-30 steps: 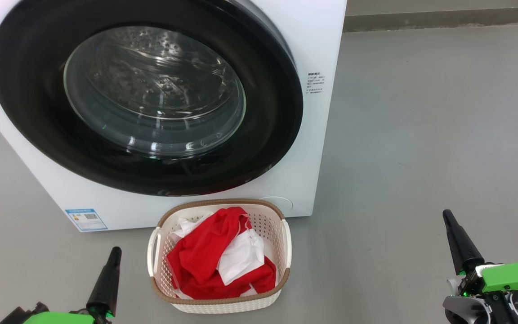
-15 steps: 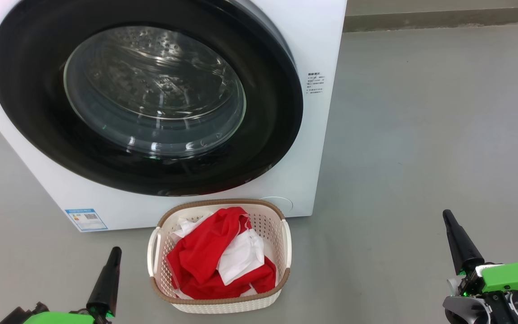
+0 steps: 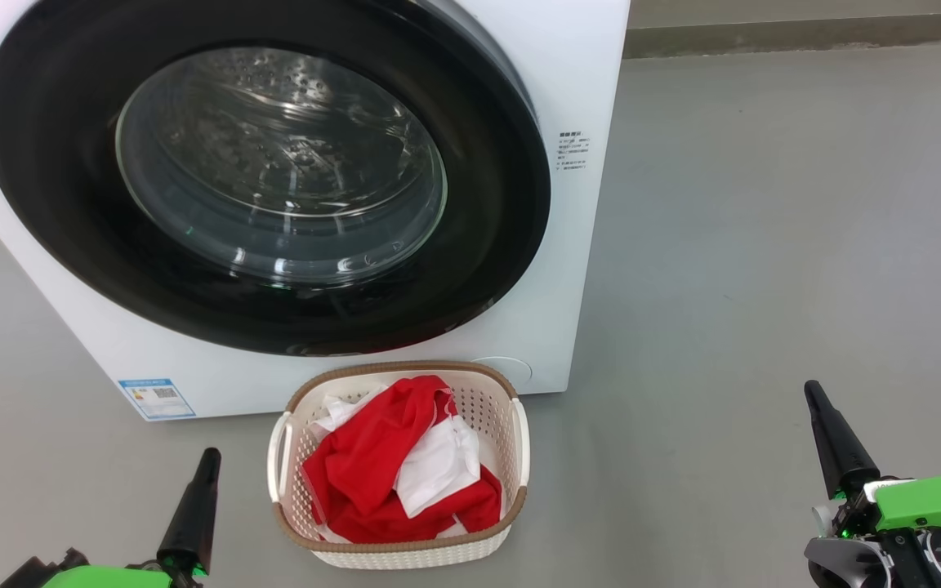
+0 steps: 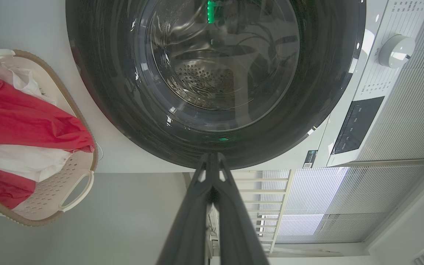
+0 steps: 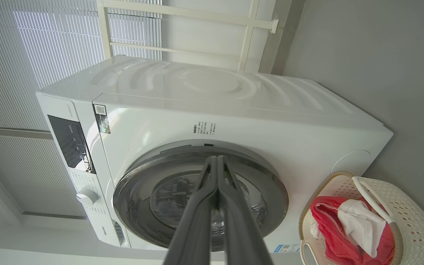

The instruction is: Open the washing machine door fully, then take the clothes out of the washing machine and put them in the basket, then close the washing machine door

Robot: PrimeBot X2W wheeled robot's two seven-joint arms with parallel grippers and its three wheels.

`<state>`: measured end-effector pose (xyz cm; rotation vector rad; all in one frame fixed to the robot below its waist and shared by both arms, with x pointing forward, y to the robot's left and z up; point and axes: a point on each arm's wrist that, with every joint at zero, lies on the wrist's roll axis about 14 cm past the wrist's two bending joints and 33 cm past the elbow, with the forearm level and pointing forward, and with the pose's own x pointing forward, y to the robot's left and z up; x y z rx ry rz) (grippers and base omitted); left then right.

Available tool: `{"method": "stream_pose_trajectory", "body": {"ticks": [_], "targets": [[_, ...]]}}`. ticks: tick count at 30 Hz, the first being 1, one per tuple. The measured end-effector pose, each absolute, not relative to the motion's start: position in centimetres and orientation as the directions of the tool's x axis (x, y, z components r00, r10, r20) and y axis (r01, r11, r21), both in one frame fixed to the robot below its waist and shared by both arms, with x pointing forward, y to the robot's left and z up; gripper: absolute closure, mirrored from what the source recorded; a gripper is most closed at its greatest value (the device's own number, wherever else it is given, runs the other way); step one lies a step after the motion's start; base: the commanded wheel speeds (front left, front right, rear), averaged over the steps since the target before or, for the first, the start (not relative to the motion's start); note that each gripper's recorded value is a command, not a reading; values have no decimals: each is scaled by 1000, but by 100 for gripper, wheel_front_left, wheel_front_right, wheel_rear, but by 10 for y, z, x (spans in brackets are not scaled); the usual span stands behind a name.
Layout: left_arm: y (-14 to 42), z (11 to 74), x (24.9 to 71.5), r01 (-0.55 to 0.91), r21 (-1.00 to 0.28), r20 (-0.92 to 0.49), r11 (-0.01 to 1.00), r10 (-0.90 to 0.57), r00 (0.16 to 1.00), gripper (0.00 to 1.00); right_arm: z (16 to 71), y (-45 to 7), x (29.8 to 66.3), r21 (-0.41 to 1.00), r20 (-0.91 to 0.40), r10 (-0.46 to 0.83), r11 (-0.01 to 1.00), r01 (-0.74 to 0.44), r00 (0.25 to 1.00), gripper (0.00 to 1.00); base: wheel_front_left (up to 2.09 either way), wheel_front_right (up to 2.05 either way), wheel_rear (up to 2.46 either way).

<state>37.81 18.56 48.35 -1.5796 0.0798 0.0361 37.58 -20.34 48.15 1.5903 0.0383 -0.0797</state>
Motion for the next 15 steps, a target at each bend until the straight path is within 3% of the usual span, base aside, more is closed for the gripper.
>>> {"method": "stream_pose_trajectory", "body": {"ticks": [15], "targets": [[186,484,378,-74,-997,-73,-9,-28,997,100,481,-203,376,997,-75,-25,-21,75,997,100,0,0,0]]}}
